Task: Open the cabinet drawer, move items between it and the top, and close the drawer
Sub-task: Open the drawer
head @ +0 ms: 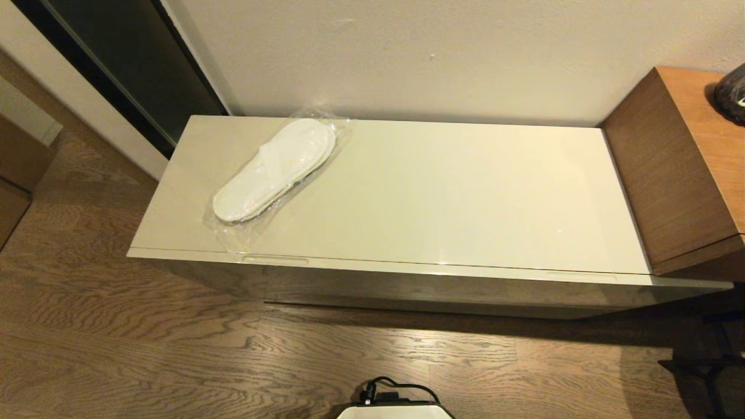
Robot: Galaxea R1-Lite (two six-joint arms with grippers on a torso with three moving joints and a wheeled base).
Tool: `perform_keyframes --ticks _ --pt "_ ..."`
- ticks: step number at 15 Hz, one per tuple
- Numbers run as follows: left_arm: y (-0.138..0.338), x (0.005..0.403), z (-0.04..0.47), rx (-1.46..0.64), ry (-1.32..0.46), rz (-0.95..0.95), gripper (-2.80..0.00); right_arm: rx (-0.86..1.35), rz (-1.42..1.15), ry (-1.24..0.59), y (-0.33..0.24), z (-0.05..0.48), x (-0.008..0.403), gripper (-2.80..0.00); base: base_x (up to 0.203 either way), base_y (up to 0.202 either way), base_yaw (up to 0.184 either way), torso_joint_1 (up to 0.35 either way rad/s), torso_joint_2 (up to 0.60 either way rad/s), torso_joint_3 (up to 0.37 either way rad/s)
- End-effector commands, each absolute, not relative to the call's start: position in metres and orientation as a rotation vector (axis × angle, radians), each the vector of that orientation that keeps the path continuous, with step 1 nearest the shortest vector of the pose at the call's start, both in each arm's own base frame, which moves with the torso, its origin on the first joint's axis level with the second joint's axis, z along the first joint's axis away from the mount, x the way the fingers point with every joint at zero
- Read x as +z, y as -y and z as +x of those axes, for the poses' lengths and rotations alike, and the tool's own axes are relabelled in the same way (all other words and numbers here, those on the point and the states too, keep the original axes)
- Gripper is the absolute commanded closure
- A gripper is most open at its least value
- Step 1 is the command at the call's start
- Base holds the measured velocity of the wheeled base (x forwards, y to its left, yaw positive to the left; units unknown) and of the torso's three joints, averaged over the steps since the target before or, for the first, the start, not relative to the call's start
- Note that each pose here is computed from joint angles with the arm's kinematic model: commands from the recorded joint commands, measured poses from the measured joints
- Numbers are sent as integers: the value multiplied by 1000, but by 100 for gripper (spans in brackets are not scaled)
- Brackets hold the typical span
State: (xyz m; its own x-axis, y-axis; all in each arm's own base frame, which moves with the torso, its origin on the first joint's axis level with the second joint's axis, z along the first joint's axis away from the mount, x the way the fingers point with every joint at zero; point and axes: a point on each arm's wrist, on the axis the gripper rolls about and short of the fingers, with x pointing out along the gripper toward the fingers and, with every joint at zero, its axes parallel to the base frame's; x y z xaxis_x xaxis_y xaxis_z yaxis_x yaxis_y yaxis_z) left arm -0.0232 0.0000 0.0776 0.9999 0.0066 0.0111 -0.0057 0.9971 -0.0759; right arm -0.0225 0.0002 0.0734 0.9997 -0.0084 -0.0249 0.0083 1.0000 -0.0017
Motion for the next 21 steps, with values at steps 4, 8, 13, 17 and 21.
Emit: perform_keyframes --ticks 4,8,13,17,21 --pt "0 78 -23 7 11 -78 0 -8 -3 -28 0 -22 73 0 0 0 0 0 0 0" --pt "0 77 -23 7 10 -80 0 -8 -3 -28 0 -22 73 0 0 0 0 0 0 0" --pt "0 78 -23 7 11 -80 0 -8 -6 -28 0 -22 73 0 0 0 0 0 0 0" --pt "0 98 -28 7 33 -71 0 -8 -4 -28 0 -22 73 0 0 0 0 0 0 0" --pt "1 181 -6 -11 -142 -189 0 -6 -8 -27 0 -22 73 0 0 0 0 0 0 0"
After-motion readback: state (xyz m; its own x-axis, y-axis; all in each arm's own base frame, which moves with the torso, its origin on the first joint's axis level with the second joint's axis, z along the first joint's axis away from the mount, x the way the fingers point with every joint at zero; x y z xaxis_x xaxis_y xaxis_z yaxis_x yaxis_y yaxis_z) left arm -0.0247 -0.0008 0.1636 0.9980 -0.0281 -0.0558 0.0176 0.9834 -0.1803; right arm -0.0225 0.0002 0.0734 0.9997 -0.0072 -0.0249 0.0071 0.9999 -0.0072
